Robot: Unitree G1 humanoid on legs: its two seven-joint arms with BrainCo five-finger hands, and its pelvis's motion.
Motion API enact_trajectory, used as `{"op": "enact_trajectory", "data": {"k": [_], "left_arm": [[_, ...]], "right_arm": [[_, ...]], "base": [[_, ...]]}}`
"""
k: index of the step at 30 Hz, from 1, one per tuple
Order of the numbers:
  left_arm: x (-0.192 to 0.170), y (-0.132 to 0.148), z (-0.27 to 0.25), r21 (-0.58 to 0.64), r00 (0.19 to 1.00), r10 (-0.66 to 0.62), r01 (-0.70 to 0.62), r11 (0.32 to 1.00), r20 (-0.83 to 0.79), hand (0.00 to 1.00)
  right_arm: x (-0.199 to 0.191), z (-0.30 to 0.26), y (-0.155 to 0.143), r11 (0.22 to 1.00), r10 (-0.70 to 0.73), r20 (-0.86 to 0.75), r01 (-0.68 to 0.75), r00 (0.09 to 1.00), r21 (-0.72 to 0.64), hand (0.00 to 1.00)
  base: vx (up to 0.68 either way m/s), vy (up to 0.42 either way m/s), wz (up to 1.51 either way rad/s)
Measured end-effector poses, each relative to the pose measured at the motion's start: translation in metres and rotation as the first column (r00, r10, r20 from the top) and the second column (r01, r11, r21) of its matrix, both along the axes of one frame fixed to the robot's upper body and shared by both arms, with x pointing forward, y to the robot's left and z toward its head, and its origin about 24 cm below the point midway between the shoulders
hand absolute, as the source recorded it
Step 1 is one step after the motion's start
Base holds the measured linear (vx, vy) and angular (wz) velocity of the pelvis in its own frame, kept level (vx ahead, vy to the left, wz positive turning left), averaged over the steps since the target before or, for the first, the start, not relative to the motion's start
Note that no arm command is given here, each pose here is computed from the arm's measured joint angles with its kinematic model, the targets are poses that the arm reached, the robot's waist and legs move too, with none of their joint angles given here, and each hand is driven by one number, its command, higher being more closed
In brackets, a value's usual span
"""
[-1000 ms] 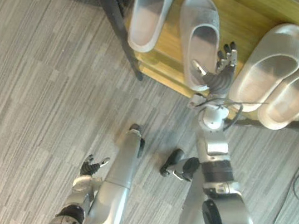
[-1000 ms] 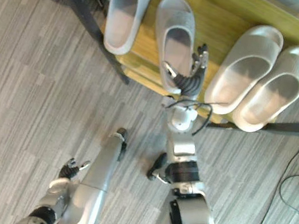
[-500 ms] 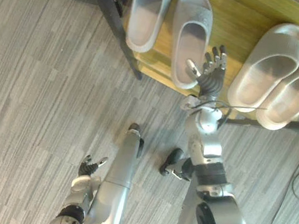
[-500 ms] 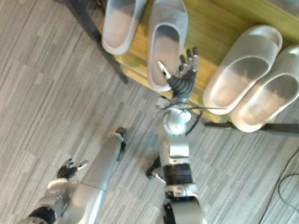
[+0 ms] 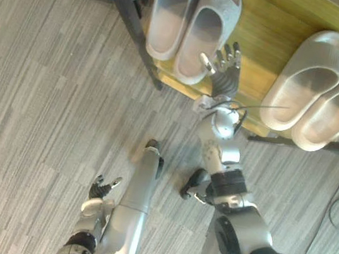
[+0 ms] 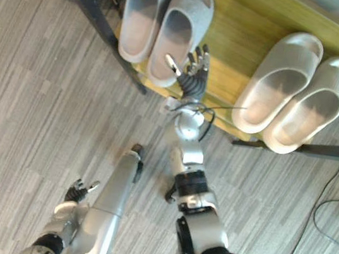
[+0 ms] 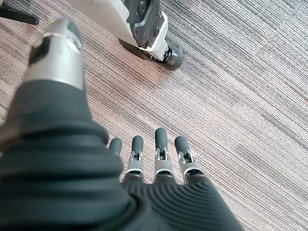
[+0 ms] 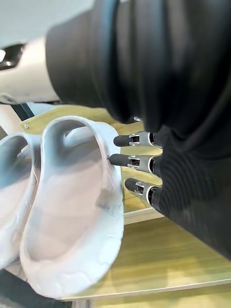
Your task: Organize the slippers on the shoe rack
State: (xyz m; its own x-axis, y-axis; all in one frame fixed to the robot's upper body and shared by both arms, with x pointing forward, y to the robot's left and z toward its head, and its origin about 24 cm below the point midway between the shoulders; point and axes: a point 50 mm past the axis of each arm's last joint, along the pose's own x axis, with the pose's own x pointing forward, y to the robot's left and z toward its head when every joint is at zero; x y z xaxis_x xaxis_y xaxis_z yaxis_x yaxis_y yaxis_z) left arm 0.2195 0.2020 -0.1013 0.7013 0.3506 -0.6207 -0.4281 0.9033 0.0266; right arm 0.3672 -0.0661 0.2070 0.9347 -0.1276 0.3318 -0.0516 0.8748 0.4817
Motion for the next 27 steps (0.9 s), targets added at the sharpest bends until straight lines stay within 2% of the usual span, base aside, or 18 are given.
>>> {"op": "enact_trajectory", "data": {"k": [9, 17, 23, 27], "left_arm": [[0.003, -0.003, 0.002, -0.006, 1.0, -0.003, 0.003, 1.0, 0.009, 0.0], [0.002, -0.003, 0.001, -0.025, 1.0, 0.022, -0.022, 0.999, 0.008, 0.0], [-0.014, 0.006, -0.007, -0.011, 0.999, 0.046, -0.047, 0.999, -0.029, 0.0], [-0.036, 0.017, -0.016, 0.017, 0.995, 0.06, -0.059, 0.998, -0.083, 0.0]], "right_arm": [[0.012, 0.002, -0.009, 0.998, -0.027, -0.055, 0.03, 0.998, 0.059, 0.0], [0.008, -0.013, -0.035, 0.997, -0.068, -0.053, 0.067, 0.996, -0.023, 0.0], [-0.035, -0.061, -0.056, 0.967, -0.096, -0.034, 0.085, 0.995, -0.239, 0.0], [-0.07, -0.104, -0.058, 0.927, -0.06, -0.103, 0.017, 0.993, -0.375, 0.0]], "base": [[-0.01, -0.004, 0.03], [0.0, 0.0, 0.0], [0.03, 0.008, -0.11], [0.09, 0.002, 0.02]]}}
